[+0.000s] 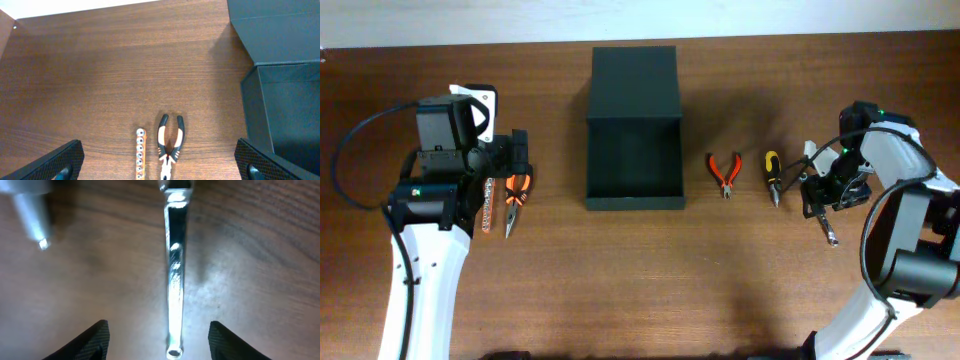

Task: Pack container
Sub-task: 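Move the right gripper over the chrome wrench and lower onto it, then close the right gripper on the wrench shaft and lift it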

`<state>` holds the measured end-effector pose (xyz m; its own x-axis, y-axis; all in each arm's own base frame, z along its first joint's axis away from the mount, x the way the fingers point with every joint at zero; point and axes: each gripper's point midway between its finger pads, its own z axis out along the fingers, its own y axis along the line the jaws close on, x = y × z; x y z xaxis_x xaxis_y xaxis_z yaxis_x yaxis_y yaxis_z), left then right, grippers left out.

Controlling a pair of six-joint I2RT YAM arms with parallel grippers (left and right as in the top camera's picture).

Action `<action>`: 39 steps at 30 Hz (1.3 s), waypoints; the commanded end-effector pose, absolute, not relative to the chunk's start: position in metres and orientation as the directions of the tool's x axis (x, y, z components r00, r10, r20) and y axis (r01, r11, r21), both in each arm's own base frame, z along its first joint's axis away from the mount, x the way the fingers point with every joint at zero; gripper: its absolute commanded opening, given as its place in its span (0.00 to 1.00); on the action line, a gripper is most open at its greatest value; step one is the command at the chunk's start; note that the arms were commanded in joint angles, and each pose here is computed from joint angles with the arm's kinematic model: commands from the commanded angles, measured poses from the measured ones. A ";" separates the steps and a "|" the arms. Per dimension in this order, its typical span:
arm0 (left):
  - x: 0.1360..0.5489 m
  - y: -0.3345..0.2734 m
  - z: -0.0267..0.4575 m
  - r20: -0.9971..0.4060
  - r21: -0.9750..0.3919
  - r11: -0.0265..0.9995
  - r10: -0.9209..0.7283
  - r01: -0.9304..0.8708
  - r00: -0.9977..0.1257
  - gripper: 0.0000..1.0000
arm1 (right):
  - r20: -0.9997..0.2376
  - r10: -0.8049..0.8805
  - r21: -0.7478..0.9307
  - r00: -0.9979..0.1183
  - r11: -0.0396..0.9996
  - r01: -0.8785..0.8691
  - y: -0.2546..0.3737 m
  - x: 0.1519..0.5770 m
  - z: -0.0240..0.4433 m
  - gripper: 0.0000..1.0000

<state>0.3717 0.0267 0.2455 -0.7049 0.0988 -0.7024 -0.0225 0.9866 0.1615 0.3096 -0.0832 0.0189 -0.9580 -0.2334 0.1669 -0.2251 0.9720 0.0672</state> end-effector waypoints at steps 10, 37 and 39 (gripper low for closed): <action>0.375 0.028 0.252 -0.711 0.178 0.984 0.110 -0.026 -0.695 0.99 | 0.184 -0.077 -0.005 -0.980 0.997 -0.079 -0.095 0.317 0.004 0.60; 0.376 0.028 0.252 -0.712 0.176 0.984 0.110 -0.024 -0.694 0.99 | -0.078 -0.077 0.144 -0.994 0.986 -0.087 -0.064 0.332 0.081 0.64; 0.376 0.028 0.252 -0.711 0.175 0.984 0.110 -0.024 -0.694 0.99 | -0.104 -0.070 0.133 -0.992 0.988 -0.084 -0.066 0.327 0.089 0.64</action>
